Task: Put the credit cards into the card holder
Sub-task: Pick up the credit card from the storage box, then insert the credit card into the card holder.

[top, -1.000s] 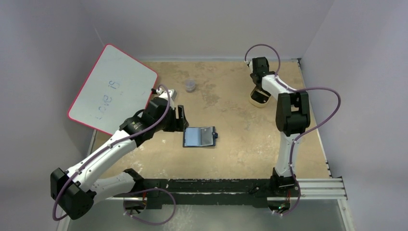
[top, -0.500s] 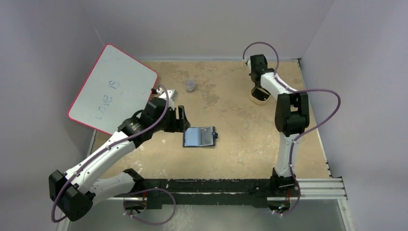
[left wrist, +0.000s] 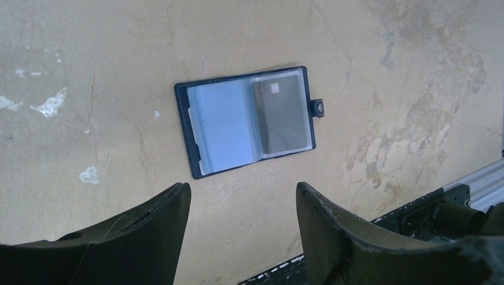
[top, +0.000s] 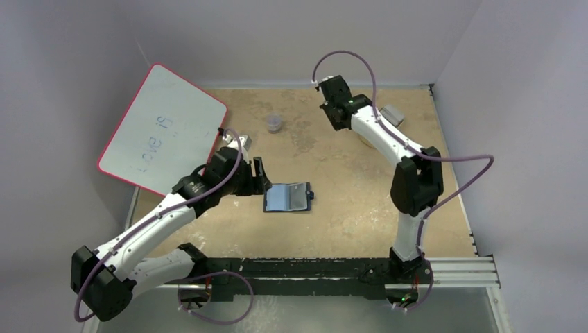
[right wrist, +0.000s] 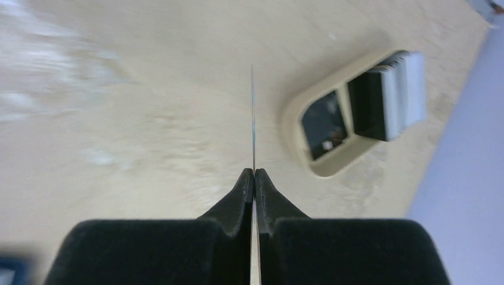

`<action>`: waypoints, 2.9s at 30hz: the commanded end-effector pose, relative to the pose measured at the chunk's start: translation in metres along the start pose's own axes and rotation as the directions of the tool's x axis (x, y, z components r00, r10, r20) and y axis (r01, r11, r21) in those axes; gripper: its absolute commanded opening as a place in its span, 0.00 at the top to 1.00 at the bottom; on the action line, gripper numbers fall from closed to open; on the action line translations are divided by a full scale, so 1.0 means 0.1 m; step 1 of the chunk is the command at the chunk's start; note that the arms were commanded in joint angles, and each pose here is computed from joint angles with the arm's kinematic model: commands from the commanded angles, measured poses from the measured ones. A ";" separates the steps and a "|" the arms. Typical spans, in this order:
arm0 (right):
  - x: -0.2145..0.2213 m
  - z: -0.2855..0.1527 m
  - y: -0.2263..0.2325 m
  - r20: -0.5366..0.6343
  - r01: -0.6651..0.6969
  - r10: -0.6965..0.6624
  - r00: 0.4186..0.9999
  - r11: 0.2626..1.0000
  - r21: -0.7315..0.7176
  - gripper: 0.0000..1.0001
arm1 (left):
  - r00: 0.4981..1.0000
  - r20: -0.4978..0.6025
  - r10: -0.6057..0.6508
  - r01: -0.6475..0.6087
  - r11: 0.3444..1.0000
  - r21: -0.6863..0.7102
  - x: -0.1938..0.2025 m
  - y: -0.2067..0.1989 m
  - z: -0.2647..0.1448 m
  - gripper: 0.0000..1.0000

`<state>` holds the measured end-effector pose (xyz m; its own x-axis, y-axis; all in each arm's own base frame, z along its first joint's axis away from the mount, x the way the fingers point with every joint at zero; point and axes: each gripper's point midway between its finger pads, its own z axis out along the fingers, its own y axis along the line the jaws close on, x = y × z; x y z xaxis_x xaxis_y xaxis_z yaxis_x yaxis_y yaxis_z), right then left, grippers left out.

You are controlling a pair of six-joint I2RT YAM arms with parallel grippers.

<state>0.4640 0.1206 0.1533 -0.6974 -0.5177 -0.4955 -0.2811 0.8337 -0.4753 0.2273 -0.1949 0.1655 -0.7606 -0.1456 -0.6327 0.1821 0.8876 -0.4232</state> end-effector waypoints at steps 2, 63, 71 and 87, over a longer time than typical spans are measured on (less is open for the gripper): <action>-0.48 -0.82 0.44 0.180 -0.257 0.338 0.924 0.896 -0.363 1.00 | 0.998 0.013 -0.069 0.069 0.998 0.004 0.04 0.00 0.10 0.38; 0.88 -0.96 2.64 -0.366 -0.601 0.595 0.716 0.257 -0.757 1.00 | 0.967 -0.144 -0.209 0.171 0.956 -0.240 0.94 0.73 0.97 0.83; 1.04 -0.95 2.72 -0.408 -0.625 0.569 0.713 0.254 -0.738 1.00 | 0.966 -0.138 -0.219 0.180 0.952 -0.246 0.95 0.75 0.97 0.84; 1.22 -0.94 2.77 -0.441 -0.649 0.534 0.721 0.300 -0.699 1.00 | 0.966 -0.134 -0.223 0.185 0.951 -0.248 0.94 0.74 0.97 0.85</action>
<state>0.2465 0.3137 0.0400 -0.9341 0.1740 -0.3116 -0.1150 0.6797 0.7244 0.2327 -0.1916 0.0177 -0.8597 -0.2682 -0.4347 -0.0977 0.9217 -0.3754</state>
